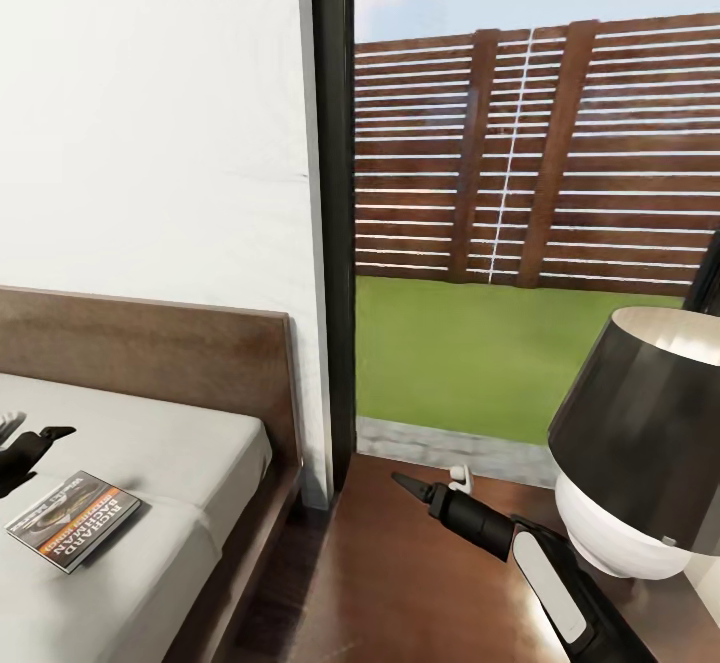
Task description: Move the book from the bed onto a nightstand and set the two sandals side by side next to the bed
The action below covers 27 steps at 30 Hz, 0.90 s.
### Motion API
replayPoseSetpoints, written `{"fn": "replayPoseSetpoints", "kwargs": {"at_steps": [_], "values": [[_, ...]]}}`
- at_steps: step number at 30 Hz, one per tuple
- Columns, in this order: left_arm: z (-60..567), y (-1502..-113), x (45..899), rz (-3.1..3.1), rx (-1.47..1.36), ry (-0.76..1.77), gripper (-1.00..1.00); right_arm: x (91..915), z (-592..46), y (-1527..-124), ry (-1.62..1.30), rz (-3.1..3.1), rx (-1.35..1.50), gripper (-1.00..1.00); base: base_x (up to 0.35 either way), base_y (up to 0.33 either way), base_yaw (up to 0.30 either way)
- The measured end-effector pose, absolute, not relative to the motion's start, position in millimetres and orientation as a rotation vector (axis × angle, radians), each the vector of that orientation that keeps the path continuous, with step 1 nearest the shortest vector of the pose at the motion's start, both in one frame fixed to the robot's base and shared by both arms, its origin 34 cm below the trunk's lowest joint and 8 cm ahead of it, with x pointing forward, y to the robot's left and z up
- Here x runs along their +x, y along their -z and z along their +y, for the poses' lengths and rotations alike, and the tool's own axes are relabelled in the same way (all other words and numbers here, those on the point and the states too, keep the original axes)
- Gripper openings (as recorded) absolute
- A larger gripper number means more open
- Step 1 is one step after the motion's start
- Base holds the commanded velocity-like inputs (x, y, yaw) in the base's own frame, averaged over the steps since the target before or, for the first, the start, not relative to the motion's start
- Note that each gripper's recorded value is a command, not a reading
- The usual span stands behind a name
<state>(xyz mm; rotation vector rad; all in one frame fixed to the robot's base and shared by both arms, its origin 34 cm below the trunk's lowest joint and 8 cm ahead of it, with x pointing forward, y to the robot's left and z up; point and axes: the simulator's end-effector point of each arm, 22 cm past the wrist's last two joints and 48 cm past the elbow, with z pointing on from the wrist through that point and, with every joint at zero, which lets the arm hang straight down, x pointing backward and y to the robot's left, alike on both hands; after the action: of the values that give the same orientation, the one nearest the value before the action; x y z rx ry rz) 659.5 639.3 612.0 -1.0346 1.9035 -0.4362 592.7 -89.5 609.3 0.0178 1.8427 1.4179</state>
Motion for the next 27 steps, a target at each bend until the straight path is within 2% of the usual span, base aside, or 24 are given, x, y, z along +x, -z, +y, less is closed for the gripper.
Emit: {"fn": "replayPoseSetpoints", "kwargs": {"at_steps": [15, 27], "values": [[646.6, -599.2, 649.8, 1.985, -0.980, 0.325, 1.00, 593.0, -87.2, -618.4, -1.418, 1.824, -0.003, 1.00, 0.000, 0.000, 0.000], [649.8, -598.8, 647.7, 1.989, -0.980, 0.312, 1.00, 579.3, -54.1, -679.3, -1.427, 1.712, -0.183, 1.00, 0.000, 0.000, 0.000]]}}
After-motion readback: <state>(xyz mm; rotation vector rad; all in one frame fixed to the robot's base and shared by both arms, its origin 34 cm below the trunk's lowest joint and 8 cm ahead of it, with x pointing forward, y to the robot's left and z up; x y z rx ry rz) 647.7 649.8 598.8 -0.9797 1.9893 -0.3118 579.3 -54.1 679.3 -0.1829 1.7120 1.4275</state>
